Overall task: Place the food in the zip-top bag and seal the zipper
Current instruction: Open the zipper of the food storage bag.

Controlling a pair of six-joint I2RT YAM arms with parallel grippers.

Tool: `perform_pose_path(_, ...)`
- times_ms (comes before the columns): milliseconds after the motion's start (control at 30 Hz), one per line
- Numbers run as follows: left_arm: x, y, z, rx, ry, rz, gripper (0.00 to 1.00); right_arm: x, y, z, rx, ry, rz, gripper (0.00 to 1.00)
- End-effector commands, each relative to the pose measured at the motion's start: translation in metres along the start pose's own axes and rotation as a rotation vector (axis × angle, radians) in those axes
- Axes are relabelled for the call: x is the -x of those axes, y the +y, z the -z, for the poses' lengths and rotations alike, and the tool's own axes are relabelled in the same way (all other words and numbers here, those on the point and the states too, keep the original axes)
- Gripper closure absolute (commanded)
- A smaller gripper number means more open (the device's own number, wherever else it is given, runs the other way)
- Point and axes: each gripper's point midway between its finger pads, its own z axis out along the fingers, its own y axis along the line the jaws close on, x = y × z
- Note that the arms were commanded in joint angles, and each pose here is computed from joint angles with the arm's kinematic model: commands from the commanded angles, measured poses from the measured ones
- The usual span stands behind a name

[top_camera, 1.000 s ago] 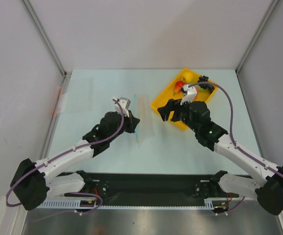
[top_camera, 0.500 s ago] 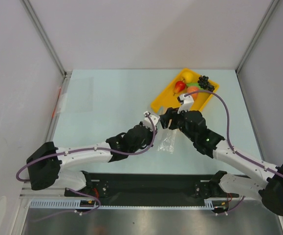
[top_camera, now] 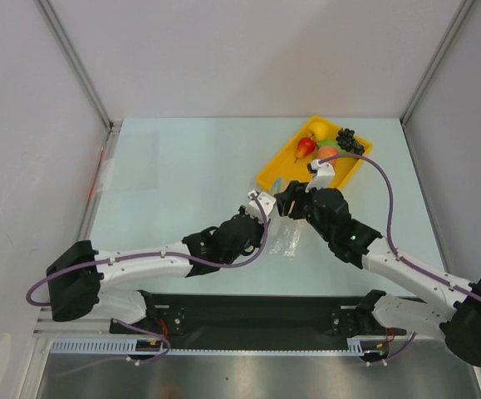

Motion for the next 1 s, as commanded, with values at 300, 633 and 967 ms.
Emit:
perform_pose_path(300, 0.031, 0.0, 0.006, 0.013, -0.065, 0.013, 1.0, -0.011, 0.021, -0.01, 0.015, 0.033, -0.032, 0.42)
perform_pose_path(633, 0.033, 0.001, 0.009, 0.017, -0.073, 0.011, 0.99, -0.017, 0.029, -0.011, 0.047, 0.058, -0.048, 0.52)
perform_pose_path(967, 0.031, 0.005, 0.003, 0.056, -0.056, -0.024, 1.0, -0.018, 0.032, -0.01, 0.002, 0.11, -0.072, 0.23)
